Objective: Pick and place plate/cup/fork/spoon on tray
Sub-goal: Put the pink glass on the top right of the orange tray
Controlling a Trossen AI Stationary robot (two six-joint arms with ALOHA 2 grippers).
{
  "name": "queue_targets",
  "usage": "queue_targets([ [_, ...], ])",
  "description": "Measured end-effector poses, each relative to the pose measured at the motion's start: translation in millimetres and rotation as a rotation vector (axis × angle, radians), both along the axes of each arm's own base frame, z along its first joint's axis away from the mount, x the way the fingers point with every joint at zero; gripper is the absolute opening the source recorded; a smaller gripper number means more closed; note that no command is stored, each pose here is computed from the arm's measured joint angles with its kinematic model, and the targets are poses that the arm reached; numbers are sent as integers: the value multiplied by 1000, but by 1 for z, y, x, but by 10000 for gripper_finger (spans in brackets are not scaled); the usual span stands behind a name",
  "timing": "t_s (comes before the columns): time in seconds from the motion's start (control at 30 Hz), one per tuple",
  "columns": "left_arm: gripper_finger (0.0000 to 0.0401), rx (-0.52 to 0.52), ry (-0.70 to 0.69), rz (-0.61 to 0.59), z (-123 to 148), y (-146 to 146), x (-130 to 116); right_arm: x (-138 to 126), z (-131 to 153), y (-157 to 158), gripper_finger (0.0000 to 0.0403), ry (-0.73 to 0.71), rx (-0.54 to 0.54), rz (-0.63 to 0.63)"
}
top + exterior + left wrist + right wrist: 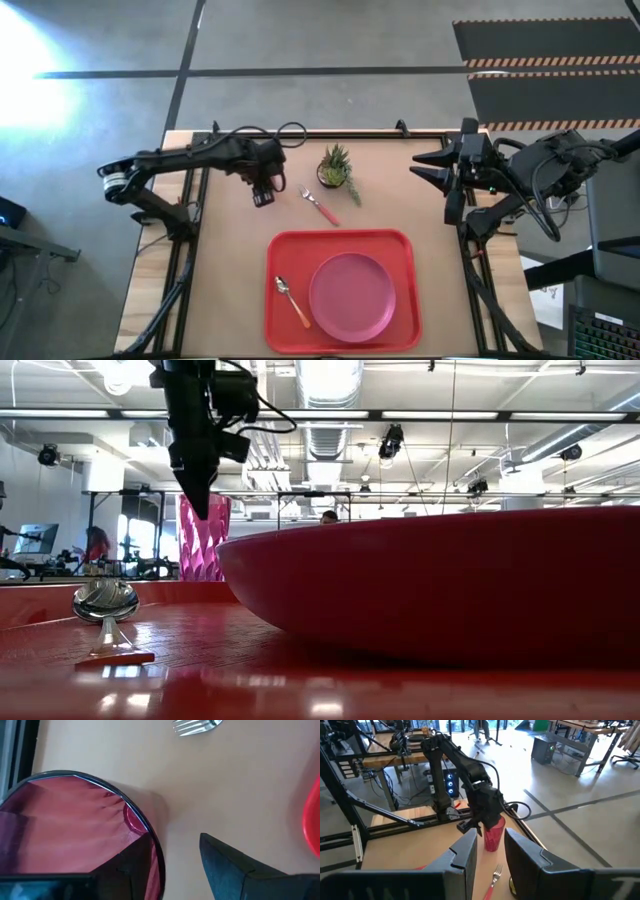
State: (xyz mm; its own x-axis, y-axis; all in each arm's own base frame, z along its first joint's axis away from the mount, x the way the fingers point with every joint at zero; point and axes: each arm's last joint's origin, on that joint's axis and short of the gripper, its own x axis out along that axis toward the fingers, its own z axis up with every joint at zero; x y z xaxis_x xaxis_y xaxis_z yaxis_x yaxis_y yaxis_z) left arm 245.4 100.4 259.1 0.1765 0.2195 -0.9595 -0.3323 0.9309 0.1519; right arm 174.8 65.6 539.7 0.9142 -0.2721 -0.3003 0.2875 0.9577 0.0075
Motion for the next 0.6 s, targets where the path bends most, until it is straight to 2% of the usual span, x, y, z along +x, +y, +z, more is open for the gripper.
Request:
queue_targets([
  [0.17, 118, 36, 31, -8, -3, 2, 1, 0, 0, 0, 89, 0, -1, 0],
  [0.37, 17, 71, 41, 0, -2, 3, 0, 0, 0, 0, 89, 1, -2, 1],
  [0.6, 2, 72, 40, 0, -1, 3, -1, 0, 0, 0, 89, 2, -4, 1],
])
